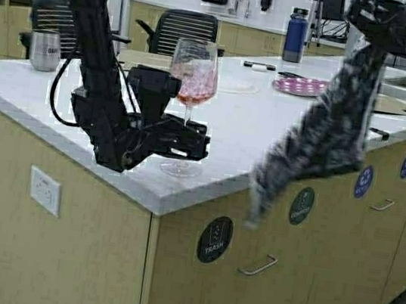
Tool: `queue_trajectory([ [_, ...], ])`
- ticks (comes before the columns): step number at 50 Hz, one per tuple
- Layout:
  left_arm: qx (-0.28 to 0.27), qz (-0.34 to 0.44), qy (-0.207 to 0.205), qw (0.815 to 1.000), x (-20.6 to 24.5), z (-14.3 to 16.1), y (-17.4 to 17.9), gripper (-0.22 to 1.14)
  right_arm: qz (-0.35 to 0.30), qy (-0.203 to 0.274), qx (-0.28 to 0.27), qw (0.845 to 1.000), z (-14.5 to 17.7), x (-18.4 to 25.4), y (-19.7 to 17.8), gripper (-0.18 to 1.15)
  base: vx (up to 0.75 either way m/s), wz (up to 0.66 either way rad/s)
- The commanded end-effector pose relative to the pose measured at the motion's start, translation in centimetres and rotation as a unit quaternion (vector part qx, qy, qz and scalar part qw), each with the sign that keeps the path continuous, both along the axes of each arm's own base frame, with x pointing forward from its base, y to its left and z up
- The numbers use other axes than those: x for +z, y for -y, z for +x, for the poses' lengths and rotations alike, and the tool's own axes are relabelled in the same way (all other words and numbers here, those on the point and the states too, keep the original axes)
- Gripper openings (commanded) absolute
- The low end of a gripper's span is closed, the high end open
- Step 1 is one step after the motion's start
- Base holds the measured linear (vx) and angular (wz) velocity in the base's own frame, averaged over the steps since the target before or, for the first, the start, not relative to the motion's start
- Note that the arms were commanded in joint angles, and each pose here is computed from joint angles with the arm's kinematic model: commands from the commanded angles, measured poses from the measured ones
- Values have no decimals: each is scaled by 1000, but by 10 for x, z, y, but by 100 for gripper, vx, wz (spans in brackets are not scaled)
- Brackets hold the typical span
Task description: Get the cloth and wipe up the spill under the wine glass
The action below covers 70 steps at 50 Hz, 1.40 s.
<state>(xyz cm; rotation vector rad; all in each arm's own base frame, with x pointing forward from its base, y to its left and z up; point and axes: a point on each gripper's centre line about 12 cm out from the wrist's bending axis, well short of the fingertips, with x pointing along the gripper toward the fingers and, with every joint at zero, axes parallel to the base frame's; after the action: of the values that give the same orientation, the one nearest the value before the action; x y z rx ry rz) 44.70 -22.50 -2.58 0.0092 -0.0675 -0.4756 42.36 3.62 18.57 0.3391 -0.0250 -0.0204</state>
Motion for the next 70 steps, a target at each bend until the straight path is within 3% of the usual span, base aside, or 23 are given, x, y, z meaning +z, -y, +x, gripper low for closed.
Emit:
queue_trajectory([
  [1,5,-2,21,1000,11,6,3,90,-7,23,7,1000,1,14,-1,6,0,0],
  [18,29,0,47,998,18,-11,-15,93,-17,19,19,999,-2,11,-4,6,0,0],
  [31,36,0,52,998,30,-78,-50,93,-22,-16,35,999,-24,-9,-13,6,0,0],
  [46,34,17,16,999,57,-132,-76,93,-33,-57,79,995,-58,-25,-40,6,0,0],
  [58,34,10,27,999,95,-156,-87,93,-54,-84,107,989,-69,-4,-49,6,0,0],
  [70,36,-9,60,998,145,-162,-90,93,-61,-64,125,988,-74,41,-56,6,0,0],
])
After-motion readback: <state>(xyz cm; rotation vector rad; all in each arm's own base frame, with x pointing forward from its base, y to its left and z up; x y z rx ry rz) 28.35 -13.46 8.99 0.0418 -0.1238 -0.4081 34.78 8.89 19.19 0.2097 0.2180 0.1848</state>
